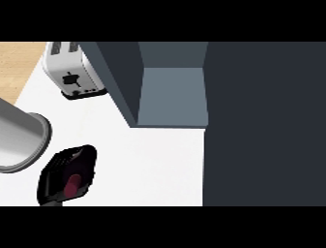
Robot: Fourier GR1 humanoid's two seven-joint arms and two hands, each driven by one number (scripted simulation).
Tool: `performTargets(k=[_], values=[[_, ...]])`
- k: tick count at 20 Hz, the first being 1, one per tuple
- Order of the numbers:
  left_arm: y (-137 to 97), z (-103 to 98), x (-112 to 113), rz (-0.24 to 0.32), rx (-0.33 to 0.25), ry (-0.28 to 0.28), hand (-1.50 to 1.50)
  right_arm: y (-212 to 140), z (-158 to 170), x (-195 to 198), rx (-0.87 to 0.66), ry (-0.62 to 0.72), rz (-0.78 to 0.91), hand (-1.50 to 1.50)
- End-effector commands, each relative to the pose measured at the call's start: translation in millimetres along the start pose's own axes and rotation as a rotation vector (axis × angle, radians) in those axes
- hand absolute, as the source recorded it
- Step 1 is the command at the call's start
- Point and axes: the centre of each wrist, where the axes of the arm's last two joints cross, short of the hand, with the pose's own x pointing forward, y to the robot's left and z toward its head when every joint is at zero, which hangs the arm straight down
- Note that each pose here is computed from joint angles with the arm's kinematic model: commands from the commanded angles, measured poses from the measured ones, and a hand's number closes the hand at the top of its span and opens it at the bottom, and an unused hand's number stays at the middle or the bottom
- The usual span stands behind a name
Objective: Pick up the wine, place it into the cabinet and close the cabinet
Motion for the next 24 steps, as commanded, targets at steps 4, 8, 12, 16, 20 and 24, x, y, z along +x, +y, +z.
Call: performTargets(k=[4,8,12,16,20,24], values=[[-47.3,38.1,-9.3,0.159,-0.118,0.022,1.50,-3.7,-2.6,-0.9,-0.001,0.006,-0.013,-1.50],[-60.9,47.7,9.1,0.175,-0.157,0.051,1.50,0.4,-5.0,-12.8,0.002,0.000,-0.013,-1.50],[-94.4,38.8,50.5,0.188,-0.171,0.020,1.50,-8.8,-10.5,-10.6,-0.009,0.011,-0.011,-1.50],[-107.5,30.8,96.1,0.190,-0.186,0.005,1.50,9.1,-8.2,-15.3,-0.005,0.006,-0.012,-1.50],[-135.6,18.6,122.1,0.169,-0.160,-0.033,1.50,13.9,7.1,-2.0,0.012,0.015,-0.010,-1.50],[-166.0,5.1,139.3,0.165,-0.152,-0.060,1.50,-1.1,-12.3,-15.2,0.028,0.020,-0.009,-1.50]])
